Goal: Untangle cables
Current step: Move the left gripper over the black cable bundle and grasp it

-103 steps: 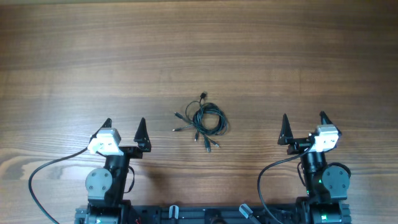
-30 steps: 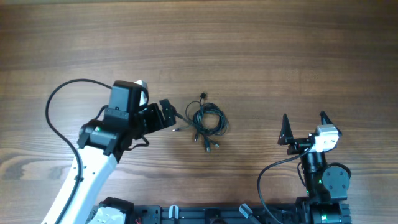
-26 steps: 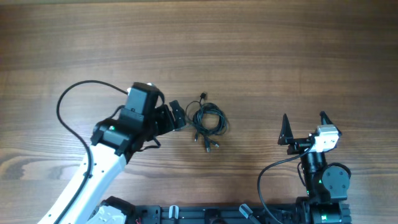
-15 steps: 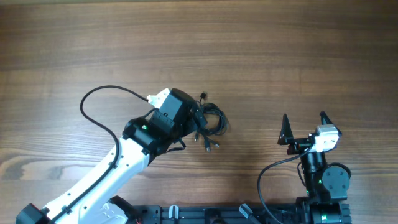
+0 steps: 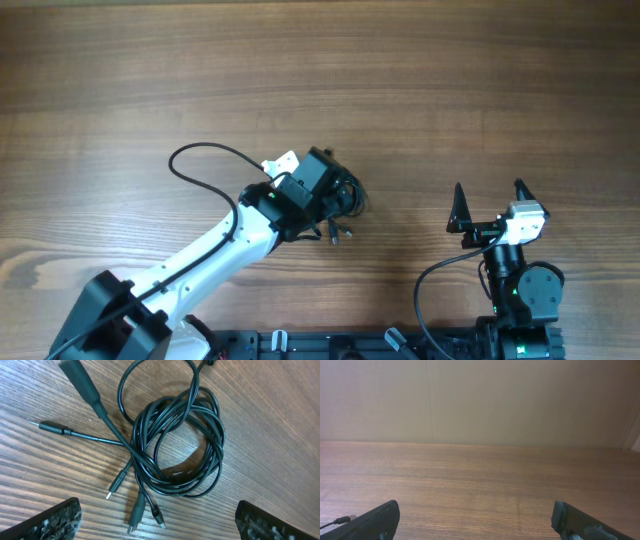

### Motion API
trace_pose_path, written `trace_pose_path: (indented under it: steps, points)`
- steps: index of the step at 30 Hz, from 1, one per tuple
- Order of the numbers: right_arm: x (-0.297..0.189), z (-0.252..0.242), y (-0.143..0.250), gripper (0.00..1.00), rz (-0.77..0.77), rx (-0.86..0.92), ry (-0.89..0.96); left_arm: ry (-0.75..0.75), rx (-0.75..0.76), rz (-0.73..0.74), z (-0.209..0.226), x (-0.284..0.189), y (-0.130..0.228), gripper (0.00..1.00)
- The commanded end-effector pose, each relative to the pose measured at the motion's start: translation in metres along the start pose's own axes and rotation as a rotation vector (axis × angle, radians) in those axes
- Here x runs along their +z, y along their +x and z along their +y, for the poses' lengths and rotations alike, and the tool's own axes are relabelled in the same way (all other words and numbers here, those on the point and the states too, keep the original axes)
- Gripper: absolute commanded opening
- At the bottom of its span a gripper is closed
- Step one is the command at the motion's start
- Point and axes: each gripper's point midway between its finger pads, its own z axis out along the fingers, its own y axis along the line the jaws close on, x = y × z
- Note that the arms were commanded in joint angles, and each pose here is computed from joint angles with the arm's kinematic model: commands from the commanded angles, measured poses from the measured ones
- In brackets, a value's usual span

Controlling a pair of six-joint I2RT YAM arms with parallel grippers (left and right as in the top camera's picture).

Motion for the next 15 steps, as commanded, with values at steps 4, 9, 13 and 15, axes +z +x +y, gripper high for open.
trace_pose_path:
  steps: [4, 9, 13, 15]
  points:
    - [-0.001, 0.004, -0.002, 1.0, -0.012, -0.018, -0.019, -0.083, -0.138, -0.076, 0.006, 0.018, 0.004, 1.0]
    - [-0.001, 0.004, -0.002, 1.0, -0.012, -0.017, -0.019, -0.142, -0.138, -0.129, 0.018, 0.029, -0.003, 0.92]
    - [-0.001, 0.004, -0.002, 1.0, -0.012, -0.017, -0.019, -0.148, -0.157, -0.163, 0.019, 0.034, -0.008, 0.78]
    - [-0.001, 0.004, -0.002, 1.0, -0.012, -0.017, -0.019, -0.15, -0.157, -0.165, 0.019, 0.038, -0.008, 0.71]
